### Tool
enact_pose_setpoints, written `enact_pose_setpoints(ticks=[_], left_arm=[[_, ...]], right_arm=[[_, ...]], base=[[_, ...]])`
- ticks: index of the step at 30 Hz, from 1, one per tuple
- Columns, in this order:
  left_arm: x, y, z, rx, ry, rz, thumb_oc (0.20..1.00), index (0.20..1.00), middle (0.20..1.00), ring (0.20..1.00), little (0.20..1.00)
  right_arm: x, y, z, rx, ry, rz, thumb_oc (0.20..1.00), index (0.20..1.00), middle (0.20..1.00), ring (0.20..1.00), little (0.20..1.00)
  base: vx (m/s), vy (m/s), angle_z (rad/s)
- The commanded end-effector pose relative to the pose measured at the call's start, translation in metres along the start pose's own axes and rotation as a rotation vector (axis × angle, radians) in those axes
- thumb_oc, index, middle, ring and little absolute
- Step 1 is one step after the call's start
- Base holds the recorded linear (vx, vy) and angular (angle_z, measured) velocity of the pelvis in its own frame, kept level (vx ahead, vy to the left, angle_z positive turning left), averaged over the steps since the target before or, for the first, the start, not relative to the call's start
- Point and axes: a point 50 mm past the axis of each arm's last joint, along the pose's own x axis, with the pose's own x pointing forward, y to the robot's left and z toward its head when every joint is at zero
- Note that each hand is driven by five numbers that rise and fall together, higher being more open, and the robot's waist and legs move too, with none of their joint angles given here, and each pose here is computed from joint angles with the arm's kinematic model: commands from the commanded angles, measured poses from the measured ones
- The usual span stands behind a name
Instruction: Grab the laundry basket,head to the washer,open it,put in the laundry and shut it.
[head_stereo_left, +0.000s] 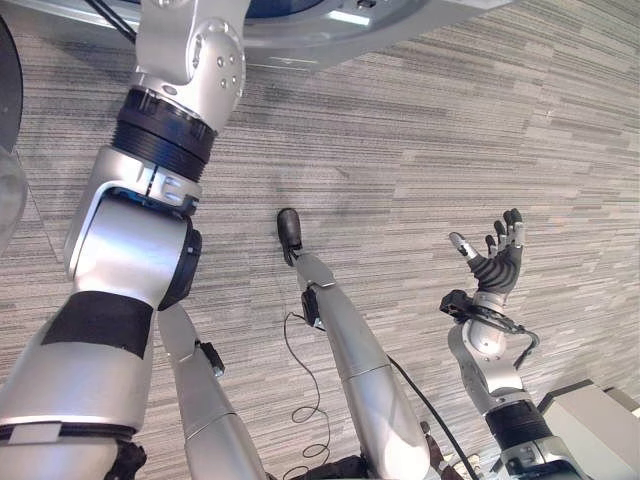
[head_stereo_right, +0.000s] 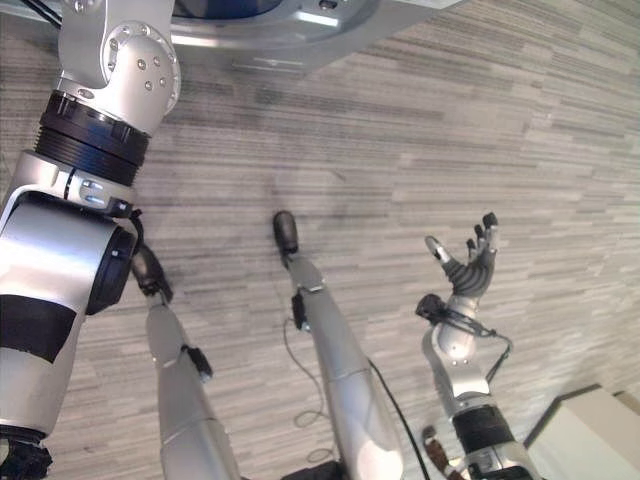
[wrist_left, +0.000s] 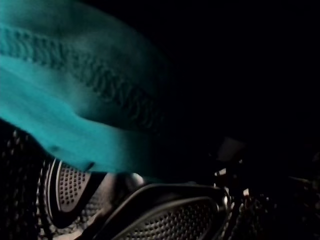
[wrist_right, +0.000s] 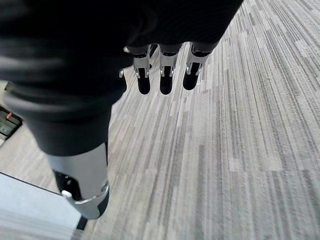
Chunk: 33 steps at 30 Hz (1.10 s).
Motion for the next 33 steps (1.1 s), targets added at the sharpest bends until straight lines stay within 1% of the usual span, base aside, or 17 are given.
enact_pose_setpoints(ticks=[1,8,9,10,11,12,19,22,23,24,26,27,28,29,30,32,33], left_arm=[[-0.018,-0.016,-0.017,0.012,0.031,-0.110,0.200,0.200,0.200,0.200,0.200],[-0.015,-0.055,0.002,-0.035,-0.009,-0.249,0.200,0.200,0.200,0.200,0.200],[-0.014,-0.054,-0.001,0.025,-0.003,-0.273,0.253,0.253,0.253,0.253,0.253],[-0.014,-0.054,-0.001,0.025,-0.003,-0.273,0.485,0.485,0.485,0.485,0.485],[-0.014,-0.054,-0.001,0.025,-0.002,-0.274,0.815,0.815,0.815,0.815,0.815],[-0.014,-0.048,-0.004,0.060,0.007,-0.300,1.000,1.000,1.000,1.000,1.000],[-0.014,-0.029,-0.020,0.092,0.096,-0.274,1.000,1.000,1.000,1.000,1.000],[-0.002,-0.027,-0.033,0.356,0.158,-0.283,1.000,1.000,1.000,1.000,1.000],[0.009,-0.007,-0.041,0.509,0.228,-0.234,1.000,1.000,1.000,1.000,1.000],[0.012,-0.010,-0.038,0.508,0.226,-0.240,1.000,1.000,1.000,1.000,1.000],[0.024,0.064,-0.041,0.786,0.319,-0.118,1.000,1.000,1.000,1.000,1.000],[0.024,0.064,-0.041,0.787,0.319,-0.118,1.000,1.000,1.000,1.000,1.000],[0.027,0.039,-0.036,0.879,0.260,-0.226,1.000,1.000,1.000,1.000,1.000],[0.035,0.020,-0.022,1.138,0.096,-0.273,1.000,1.000,1.000,1.000,1.000],[0.035,0.017,-0.021,1.144,0.088,-0.277,1.000,1.000,1.000,1.000,1.000],[0.041,-0.033,0.002,1.498,-0.218,-0.343,1.000,1.000,1.000,1.000,1.000],[0.041,-0.034,0.002,1.498,-0.218,-0.343,1.000,1.000,1.000,1.000,1.000]], right_arm=[[-0.014,-0.039,-0.009,-0.033,0.055,-0.084,1.000,1.000,1.000,1.000,1.000],[-0.009,-0.056,0.006,-0.065,-0.006,-0.104,1.000,1.000,1.000,1.000,1.000],[-0.011,-0.061,0.006,-0.092,-0.006,-0.104,1.000,1.000,1.000,1.000,1.000],[-0.011,-0.061,0.006,-0.092,-0.006,-0.104,1.000,1.000,1.000,1.000,1.000],[-0.011,-0.061,0.006,-0.092,-0.006,-0.104,1.000,1.000,1.000,1.000,1.000],[-0.014,-0.068,0.004,-0.104,0.003,-0.117,1.000,1.000,1.000,1.000,1.000],[-0.019,-0.075,0.002,-0.116,0.025,-0.129,1.000,1.000,1.000,1.000,1.000],[-0.015,-0.076,0.004,-0.138,0.025,-0.087,1.000,1.000,1.000,1.000,1.000],[-0.011,-0.077,0.007,-0.145,0.012,-0.077,1.000,1.000,1.000,1.000,1.000],[-0.009,-0.077,0.007,-0.140,0.008,-0.077,1.000,1.000,1.000,1.000,1.000],[-0.006,-0.077,0.000,-0.160,0.068,-0.058,1.000,1.000,1.000,1.000,1.000],[-0.006,-0.077,0.000,-0.160,0.068,-0.057,1.000,1.000,1.000,1.000,1.000],[-0.005,-0.077,-0.003,-0.172,0.080,-0.040,1.000,1.000,1.000,1.000,1.000],[-0.003,-0.079,0.000,-0.177,0.074,-0.004,1.000,1.000,1.000,1.000,1.000],[-0.002,-0.078,0.000,-0.169,0.072,-0.006,1.000,1.000,1.000,1.000,1.000],[-0.002,-0.079,0.001,-0.174,0.058,0.043,1.000,1.000,1.000,1.000,1.000],[-0.002,-0.079,0.001,-0.174,0.058,0.043,1.000,1.000,1.000,1.000,1.000]], base=[[0.04,-0.019,0.00],[0.03,-0.032,0.01],[0.01,-0.013,-0.10],[0.01,-0.012,-0.07],[0.00,0.000,0.00],[0.00,0.000,0.00],[0.00,0.000,0.00],[0.00,0.000,0.00],[0.00,0.005,0.03],[-0.01,0.008,0.04],[-0.03,-0.007,0.05],[-0.03,-0.001,0.04],[-0.02,0.016,0.05],[-0.02,0.015,0.06],[-0.01,-0.001,0.09],[0.00,-0.010,0.15],[0.00,0.001,0.15]])
